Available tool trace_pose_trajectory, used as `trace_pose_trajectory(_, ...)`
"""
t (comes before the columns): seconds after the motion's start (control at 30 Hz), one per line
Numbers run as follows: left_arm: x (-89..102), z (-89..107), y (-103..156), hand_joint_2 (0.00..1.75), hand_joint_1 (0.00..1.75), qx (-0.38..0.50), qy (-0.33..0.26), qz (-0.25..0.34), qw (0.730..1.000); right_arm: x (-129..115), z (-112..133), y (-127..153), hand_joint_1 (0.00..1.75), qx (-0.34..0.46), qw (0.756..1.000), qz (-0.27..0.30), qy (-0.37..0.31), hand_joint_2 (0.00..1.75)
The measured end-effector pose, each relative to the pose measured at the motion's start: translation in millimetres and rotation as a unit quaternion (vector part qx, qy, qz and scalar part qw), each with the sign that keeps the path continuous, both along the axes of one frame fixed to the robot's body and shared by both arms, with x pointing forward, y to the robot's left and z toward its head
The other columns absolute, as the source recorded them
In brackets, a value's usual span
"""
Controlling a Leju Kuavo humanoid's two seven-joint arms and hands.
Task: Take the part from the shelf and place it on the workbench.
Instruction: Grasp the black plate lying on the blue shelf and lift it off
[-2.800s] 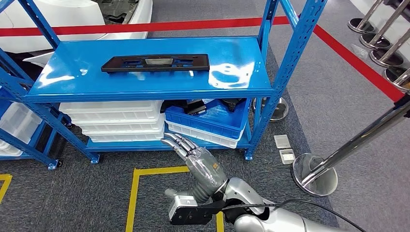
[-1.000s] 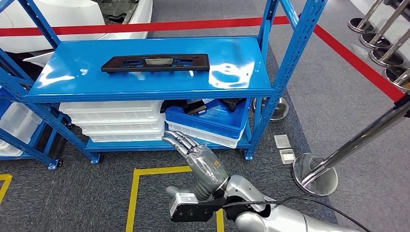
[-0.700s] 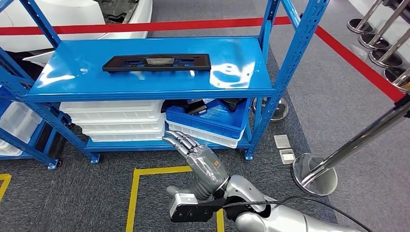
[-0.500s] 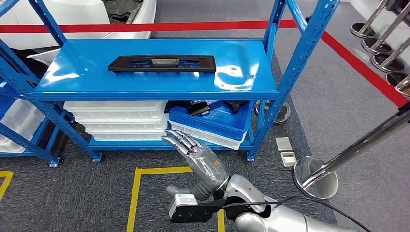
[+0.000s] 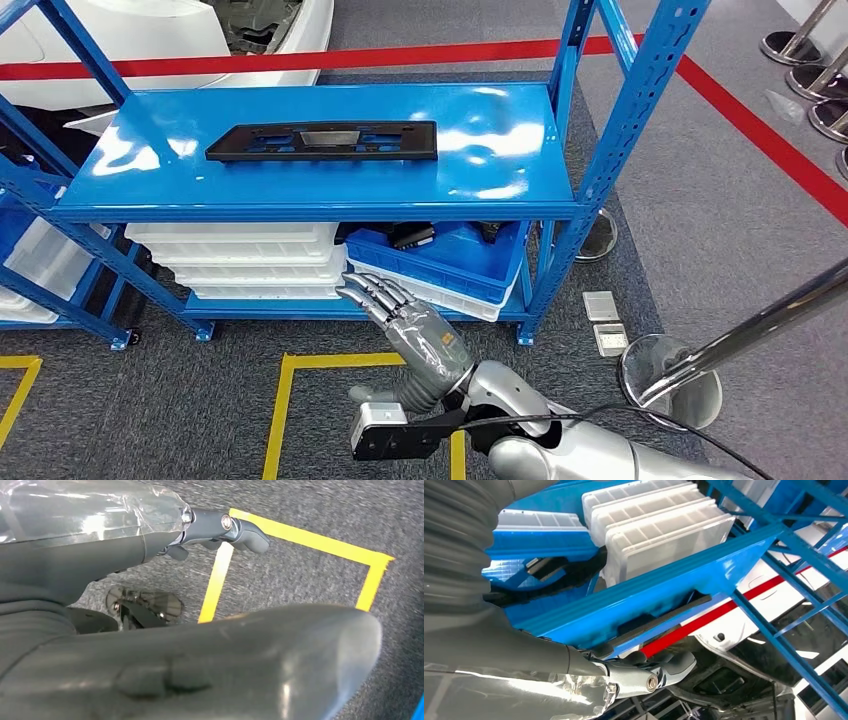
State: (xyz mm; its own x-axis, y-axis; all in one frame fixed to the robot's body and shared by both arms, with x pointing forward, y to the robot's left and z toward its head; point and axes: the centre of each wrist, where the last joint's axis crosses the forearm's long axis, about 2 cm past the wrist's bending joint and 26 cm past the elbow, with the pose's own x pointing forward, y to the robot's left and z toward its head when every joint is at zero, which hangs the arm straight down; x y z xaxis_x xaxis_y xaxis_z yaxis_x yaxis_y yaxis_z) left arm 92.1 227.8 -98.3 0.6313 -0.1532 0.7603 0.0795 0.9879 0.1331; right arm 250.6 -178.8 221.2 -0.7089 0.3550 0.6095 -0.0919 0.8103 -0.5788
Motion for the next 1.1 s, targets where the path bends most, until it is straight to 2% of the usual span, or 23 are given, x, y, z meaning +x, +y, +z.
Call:
trace_pose_trajectory(0.23, -4.1, -0.9, 0.2, 0.0, 0.0, 0.001, 0.004, 0.0, 1.0, 0.4, -1.2, -0.5, 0.0, -0.003, 1.0, -0.007, 0.004, 1.75)
trace_pose_trajectory(1.1, -0.6, -0.1, 0.2, 0.0, 0.0, 0.0, 0.001, 0.0, 1.0, 4.1, -4.9, -7.4, 0.0, -0.025, 0.999, -0.03, 0.009, 1.75)
